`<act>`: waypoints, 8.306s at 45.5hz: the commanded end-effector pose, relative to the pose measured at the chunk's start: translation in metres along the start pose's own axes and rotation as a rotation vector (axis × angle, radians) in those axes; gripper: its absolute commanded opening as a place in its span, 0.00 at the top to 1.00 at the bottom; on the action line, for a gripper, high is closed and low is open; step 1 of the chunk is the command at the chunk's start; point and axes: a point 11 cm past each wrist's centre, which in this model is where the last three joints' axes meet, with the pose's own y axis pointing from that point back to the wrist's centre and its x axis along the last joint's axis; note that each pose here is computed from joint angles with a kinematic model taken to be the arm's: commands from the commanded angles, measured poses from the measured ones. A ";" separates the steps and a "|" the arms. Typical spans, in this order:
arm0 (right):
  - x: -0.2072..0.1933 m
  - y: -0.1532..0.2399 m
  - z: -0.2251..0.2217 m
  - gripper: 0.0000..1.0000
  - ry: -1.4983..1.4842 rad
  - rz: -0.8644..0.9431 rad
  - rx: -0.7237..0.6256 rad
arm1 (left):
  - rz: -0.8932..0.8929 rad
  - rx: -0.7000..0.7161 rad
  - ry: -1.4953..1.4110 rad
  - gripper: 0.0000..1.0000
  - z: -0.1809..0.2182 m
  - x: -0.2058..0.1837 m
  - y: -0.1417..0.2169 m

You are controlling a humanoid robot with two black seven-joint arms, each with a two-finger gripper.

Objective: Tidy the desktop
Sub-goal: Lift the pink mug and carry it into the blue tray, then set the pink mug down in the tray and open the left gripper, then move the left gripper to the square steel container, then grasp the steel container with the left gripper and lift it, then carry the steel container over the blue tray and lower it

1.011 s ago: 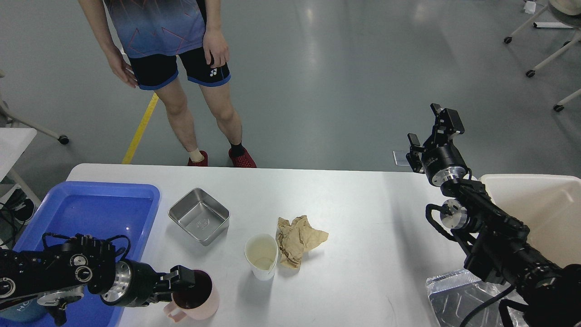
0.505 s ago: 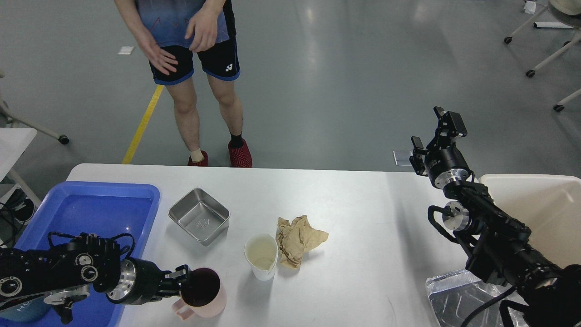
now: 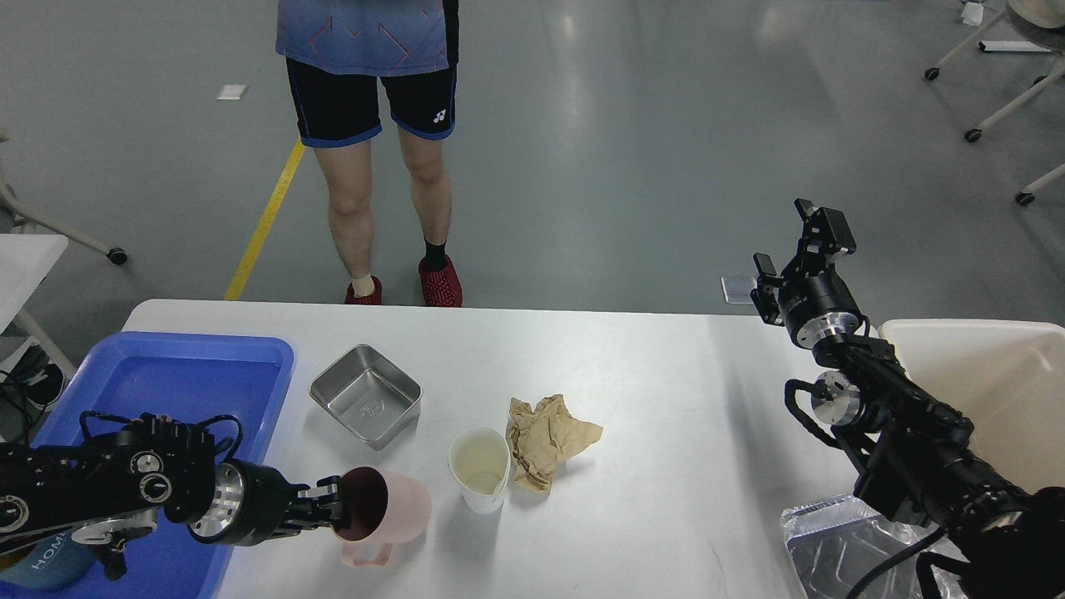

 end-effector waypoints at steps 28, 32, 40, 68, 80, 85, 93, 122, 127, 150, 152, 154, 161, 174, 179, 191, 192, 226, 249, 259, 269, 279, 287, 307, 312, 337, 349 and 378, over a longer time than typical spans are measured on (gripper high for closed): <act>-0.005 -0.005 -0.005 0.00 0.000 -0.007 0.012 | 0.188 0.060 0.098 1.00 -0.072 0.060 0.220; -0.007 -0.005 -0.004 0.00 -0.004 -0.010 0.010 | 0.208 0.061 0.111 1.00 -0.078 0.059 0.237; -0.008 -0.004 -0.003 0.00 -0.005 -0.010 0.008 | 0.203 0.112 0.175 1.00 -0.104 0.046 0.235; -0.001 0.000 0.001 0.00 -0.001 -0.001 -0.001 | 0.169 0.223 0.266 0.98 -0.137 0.016 0.132; 0.002 -0.002 -0.004 0.00 0.006 0.003 0.006 | 0.180 0.250 0.287 0.98 -0.150 0.015 0.136; 0.001 -0.002 -0.003 0.00 0.003 0.001 0.005 | 0.181 0.260 0.295 0.98 -0.154 0.015 0.135; 0.002 -0.001 -0.003 0.00 0.006 0.003 0.005 | 0.184 0.272 0.307 0.97 -0.159 0.009 0.125; 0.007 0.002 0.001 0.00 0.009 0.012 -0.003 | 0.174 0.285 0.316 0.89 -0.163 0.004 0.102; 0.006 0.002 0.001 0.00 0.008 0.011 -0.004 | 0.181 0.295 0.335 0.78 -0.169 0.003 0.102; 0.004 0.002 0.002 0.00 0.004 0.008 -0.005 | 0.269 0.189 0.319 0.34 -0.143 0.037 0.116; 0.003 0.002 0.003 0.00 0.003 0.007 -0.006 | 0.290 0.157 0.315 0.23 -0.135 0.044 0.120; 0.002 0.002 0.004 0.00 0.001 0.005 -0.007 | 0.295 0.128 0.310 0.17 -0.130 0.046 0.125; 0.000 0.002 0.005 0.00 -0.001 0.005 -0.008 | 0.288 0.012 0.267 0.06 -0.105 0.050 0.153; -0.002 0.002 0.007 0.00 -0.005 0.004 -0.012 | 0.310 -0.027 0.225 0.03 -0.090 0.048 0.198; 0.000 0.003 0.008 0.00 -0.002 0.010 -0.014 | 0.335 -0.024 0.208 0.03 -0.090 0.051 0.229; -0.003 0.001 0.006 0.00 -0.003 0.005 -0.010 | 0.468 -0.061 0.150 0.03 -0.071 0.071 0.284; -0.003 0.001 0.006 0.00 -0.003 0.005 -0.009 | 0.472 -0.062 0.150 0.03 -0.071 0.072 0.282; -0.019 0.004 0.022 0.00 -0.032 -0.001 -0.032 | 0.322 -0.072 0.235 0.04 -0.004 0.111 0.050; -0.014 0.006 0.024 0.00 -0.025 0.010 -0.038 | 0.311 -0.013 0.283 0.08 0.006 0.108 -0.028; -0.013 0.006 0.023 0.00 -0.024 0.014 -0.037 | 0.333 -0.009 0.294 0.09 0.010 0.106 -0.035; -0.012 0.006 0.022 0.00 -0.021 0.017 -0.035 | 0.301 -0.011 0.308 0.10 0.020 0.086 -0.062; -0.010 0.006 0.023 0.00 -0.018 0.022 -0.036 | 0.307 0.007 0.329 0.22 0.009 0.086 -0.066; -0.008 0.007 0.024 0.00 -0.015 0.030 -0.040 | 0.300 0.011 0.329 0.48 0.009 0.084 -0.067; -0.006 0.008 0.024 0.00 -0.010 0.037 -0.040 | 0.277 0.046 0.330 1.00 0.007 0.081 -0.066; -0.004 0.008 0.024 0.00 -0.007 0.044 -0.041 | 0.279 0.048 0.331 1.00 0.005 0.082 -0.066; -0.005 0.007 0.023 0.00 -0.003 0.051 -0.039 | 0.340 0.016 0.150 1.00 0.003 0.134 0.088; -0.005 0.007 0.023 0.00 -0.003 0.051 -0.039 | 0.322 0.036 0.095 1.00 -0.025 0.093 0.170; -0.006 0.007 0.024 0.00 -0.002 0.053 -0.040 | 0.431 0.041 0.177 1.00 -0.062 0.091 0.274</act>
